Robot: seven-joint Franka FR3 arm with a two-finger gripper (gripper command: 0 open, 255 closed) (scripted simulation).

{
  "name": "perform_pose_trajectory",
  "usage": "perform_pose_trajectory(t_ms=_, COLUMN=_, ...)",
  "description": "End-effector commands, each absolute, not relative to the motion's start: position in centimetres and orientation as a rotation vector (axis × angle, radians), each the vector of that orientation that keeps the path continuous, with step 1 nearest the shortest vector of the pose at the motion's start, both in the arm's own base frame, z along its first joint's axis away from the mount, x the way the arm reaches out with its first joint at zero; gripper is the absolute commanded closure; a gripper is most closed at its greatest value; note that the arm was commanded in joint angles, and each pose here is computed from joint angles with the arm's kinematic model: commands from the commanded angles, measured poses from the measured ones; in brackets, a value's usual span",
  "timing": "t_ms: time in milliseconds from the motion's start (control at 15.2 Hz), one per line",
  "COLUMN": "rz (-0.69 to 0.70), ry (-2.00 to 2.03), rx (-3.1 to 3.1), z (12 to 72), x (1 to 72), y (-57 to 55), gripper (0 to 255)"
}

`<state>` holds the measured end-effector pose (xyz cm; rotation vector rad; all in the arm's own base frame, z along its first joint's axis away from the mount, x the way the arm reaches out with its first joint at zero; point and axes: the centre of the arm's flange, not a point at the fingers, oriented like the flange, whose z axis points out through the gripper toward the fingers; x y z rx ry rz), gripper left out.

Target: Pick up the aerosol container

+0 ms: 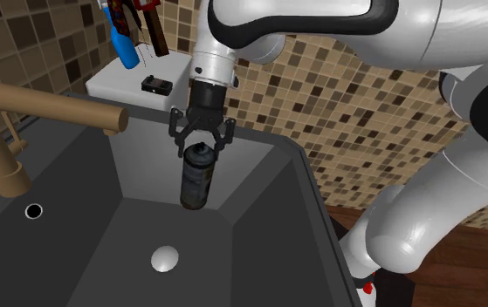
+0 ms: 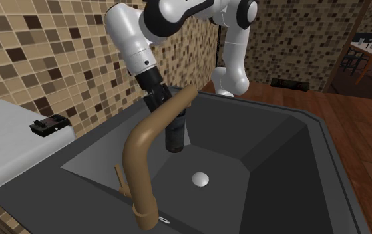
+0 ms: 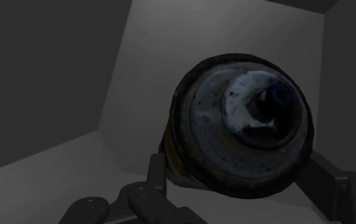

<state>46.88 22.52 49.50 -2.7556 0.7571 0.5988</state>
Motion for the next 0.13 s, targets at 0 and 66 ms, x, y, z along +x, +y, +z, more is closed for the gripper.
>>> perform_pose_trajectory(t_ms=0, rz=0.598, ry=0.757, rx=-2.756, z=50.21, x=46.93, y=22.49, gripper=255)
perform_pose_trajectory(t_ms=66, rz=0.598, ry=0.757, rx=-2.756, z=50.21, x=46.93, y=22.49, gripper=255)
